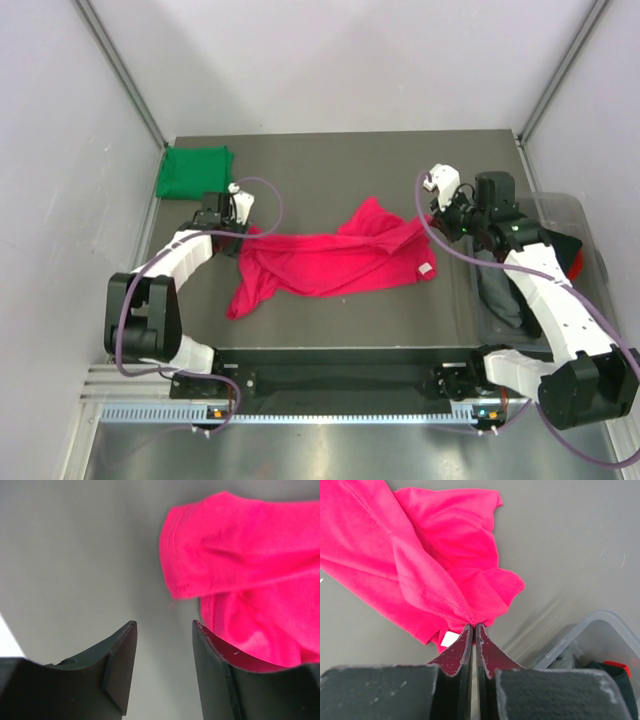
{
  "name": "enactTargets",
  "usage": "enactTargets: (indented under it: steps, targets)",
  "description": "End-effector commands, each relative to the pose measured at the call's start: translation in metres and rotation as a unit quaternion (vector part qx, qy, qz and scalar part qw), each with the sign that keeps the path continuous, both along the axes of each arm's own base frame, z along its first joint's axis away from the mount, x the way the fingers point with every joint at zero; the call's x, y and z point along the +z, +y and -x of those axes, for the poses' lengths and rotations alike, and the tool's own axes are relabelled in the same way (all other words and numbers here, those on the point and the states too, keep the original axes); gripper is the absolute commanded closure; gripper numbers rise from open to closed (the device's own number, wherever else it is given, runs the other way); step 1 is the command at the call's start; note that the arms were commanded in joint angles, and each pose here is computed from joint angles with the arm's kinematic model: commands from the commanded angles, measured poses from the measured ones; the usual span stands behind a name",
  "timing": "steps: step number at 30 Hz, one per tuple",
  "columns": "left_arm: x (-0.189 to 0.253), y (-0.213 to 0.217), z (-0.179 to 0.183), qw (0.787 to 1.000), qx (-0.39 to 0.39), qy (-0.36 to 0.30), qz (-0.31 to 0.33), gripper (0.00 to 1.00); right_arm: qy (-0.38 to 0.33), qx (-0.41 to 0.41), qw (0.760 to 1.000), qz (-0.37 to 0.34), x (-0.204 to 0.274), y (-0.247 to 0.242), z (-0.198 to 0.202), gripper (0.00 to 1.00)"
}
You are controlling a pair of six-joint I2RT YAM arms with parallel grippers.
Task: Fold and stack the t-shirts
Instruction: Flatten the tshirt out
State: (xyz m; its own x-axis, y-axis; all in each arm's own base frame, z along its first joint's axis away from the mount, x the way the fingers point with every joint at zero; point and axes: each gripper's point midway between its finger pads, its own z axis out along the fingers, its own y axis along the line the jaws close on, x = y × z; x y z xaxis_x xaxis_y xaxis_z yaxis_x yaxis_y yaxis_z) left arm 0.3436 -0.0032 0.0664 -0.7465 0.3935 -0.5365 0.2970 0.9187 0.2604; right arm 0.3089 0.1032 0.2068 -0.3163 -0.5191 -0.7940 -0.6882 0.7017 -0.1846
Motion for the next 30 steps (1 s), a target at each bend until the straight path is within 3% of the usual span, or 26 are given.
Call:
enactTargets:
  steps: [1,19,22,27,30]
  targets:
    - [0.006,-0.002,-0.021,1.000,0.002,-0.009,0.015,0.48,-0.022,-0.010,1.000,-0.014,0.018,-0.001,-0.011,1.00]
    - [-0.036,-0.005,-0.032,0.998,-0.003,0.054,0.034,0.53,-0.002,-0.015,1.000,-0.013,-0.005,-0.001,-0.009,1.00]
    - [-0.039,-0.015,-0.034,0.996,-0.024,0.061,0.053,0.61,-0.001,-0.015,1.000,-0.012,-0.006,-0.002,-0.009,1.00]
    - [-0.042,-0.020,-0.029,0.994,-0.039,0.078,0.063,0.96,-0.004,-0.023,1.000,-0.009,-0.007,-0.004,-0.013,1.00]
    - [-0.031,-0.023,-0.028,0.994,-0.048,0.068,0.070,1.00,-0.007,-0.035,0.999,-0.009,-0.007,-0.006,-0.018,1.00]
